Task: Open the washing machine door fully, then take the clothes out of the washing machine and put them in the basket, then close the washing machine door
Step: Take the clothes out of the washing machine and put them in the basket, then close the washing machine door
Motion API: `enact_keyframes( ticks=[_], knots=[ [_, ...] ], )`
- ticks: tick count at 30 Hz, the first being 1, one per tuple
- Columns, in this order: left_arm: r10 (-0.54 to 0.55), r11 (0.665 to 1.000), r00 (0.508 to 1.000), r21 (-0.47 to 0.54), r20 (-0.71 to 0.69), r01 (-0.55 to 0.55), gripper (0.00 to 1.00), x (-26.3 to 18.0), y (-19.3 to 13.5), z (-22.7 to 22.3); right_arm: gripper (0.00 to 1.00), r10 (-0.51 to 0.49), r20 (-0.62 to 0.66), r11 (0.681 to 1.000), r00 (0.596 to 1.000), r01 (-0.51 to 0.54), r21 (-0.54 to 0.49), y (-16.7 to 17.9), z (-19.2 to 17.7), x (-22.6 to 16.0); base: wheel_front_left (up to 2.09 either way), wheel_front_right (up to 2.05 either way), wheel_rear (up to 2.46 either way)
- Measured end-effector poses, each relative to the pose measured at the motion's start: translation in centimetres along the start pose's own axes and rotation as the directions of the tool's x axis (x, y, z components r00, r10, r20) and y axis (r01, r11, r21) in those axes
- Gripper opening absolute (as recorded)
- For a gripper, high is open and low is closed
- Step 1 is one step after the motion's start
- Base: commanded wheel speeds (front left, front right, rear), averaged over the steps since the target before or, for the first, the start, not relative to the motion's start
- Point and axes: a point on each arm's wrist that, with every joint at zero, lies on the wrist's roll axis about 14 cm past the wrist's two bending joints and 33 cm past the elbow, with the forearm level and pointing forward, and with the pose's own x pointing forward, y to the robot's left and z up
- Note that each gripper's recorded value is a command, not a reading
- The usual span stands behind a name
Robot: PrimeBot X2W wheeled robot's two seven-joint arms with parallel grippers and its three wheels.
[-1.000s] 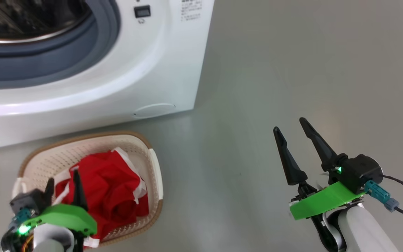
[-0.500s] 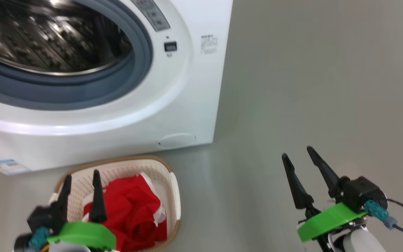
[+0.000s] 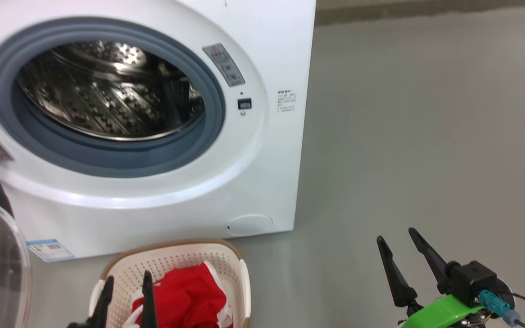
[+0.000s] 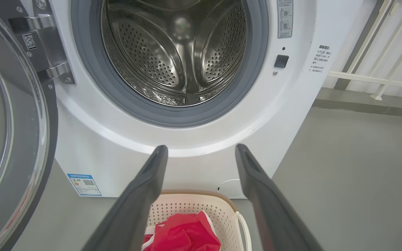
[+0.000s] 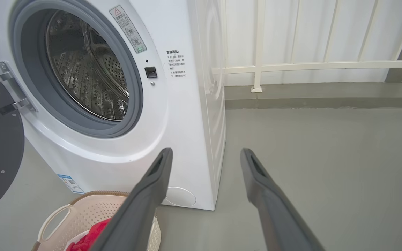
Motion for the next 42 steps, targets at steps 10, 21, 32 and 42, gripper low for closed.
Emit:
enact_keyframes(
  ticks=[10, 21, 32, 42],
  knots=[
    [-0.010, 0.999, 1.000, 0.038, 0.028, 0.008, 1.00, -2.6, 0.0, 1.5, 1.00, 0.011, 0.047, 0.999, 0.999, -0.010, -0.032, 0.4, 2.0, -1.3, 0.00, 0.00, 0.00],
    [-0.016, 0.998, 0.999, 0.068, 0.036, 0.014, 1.00, -3.1, 0.0, 1.9, 1.00, -0.003, 0.044, 0.999, 0.999, 0.004, -0.040, 0.0, 2.2, -2.3, 0.00, 0.00, 0.00],
    [-0.015, 0.997, 0.999, 0.079, 0.034, 0.013, 1.00, -3.1, -0.1, 1.8, 1.00, -0.004, 0.043, 0.999, 0.999, 0.006, -0.038, 0.0, 2.3, -2.4, 0.00, 0.00, 0.00],
    [-0.022, 0.997, 0.999, 0.080, 0.029, 0.019, 1.00, -3.3, -0.4, 1.7, 1.00, 0.000, 0.043, 0.999, 0.999, 0.002, -0.039, 0.2, 2.4, -2.5, 0.00, 0.00, 0.00]
  ],
)
